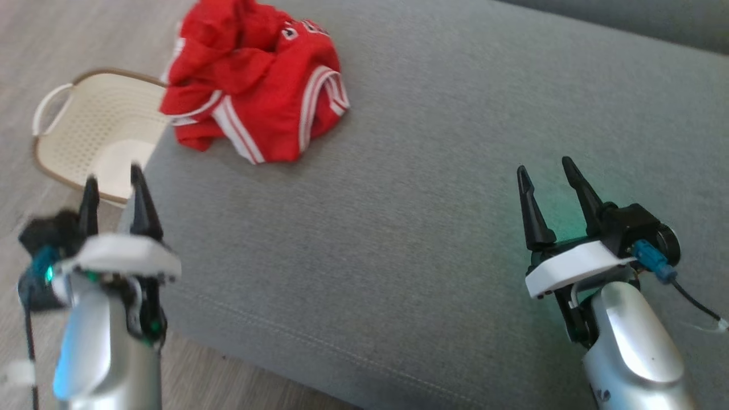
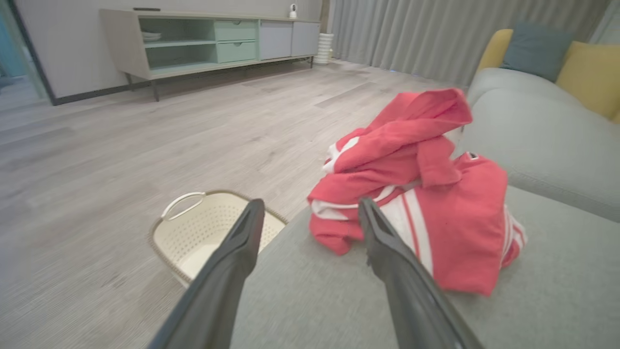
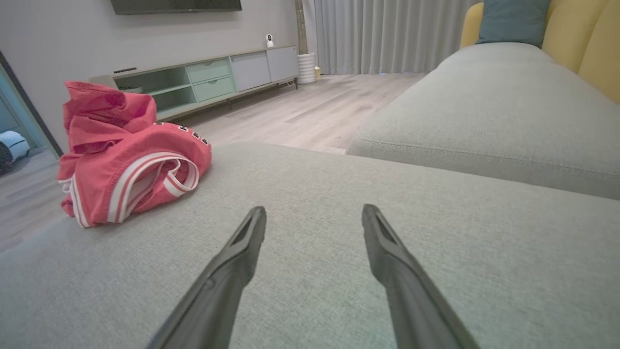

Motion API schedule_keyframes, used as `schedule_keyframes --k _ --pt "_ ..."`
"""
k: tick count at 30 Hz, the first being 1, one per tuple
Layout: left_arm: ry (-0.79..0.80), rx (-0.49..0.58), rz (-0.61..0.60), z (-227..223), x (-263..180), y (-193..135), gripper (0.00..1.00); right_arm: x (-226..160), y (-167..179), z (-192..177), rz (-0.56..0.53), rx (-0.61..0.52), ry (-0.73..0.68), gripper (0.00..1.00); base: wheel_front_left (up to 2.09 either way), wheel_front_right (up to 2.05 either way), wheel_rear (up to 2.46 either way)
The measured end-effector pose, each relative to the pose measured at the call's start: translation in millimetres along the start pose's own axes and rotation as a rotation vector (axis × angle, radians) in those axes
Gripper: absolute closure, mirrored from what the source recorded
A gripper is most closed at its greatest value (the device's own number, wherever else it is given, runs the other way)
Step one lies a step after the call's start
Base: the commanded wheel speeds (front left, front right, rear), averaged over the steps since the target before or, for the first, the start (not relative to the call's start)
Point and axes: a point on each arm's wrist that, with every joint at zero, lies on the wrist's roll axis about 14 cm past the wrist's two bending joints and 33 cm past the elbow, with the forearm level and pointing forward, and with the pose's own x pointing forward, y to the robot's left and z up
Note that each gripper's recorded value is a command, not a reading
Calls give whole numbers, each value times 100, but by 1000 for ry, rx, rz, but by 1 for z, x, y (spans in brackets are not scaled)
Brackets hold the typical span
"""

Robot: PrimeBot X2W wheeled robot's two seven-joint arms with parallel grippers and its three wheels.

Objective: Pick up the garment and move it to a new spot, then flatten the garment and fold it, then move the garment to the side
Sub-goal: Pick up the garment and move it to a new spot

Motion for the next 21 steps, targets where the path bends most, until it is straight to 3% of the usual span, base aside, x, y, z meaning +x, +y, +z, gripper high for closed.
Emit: schedule_keyframes --k 13,21 --pt "-7 98 -233 17 94 -81 0 -1 -41 -13 -74 10 9 0 0 0 0" --pt "109 180 -306 -15 131 -113 0 -4 -60 -23 -110 16 20 0 0 0 0"
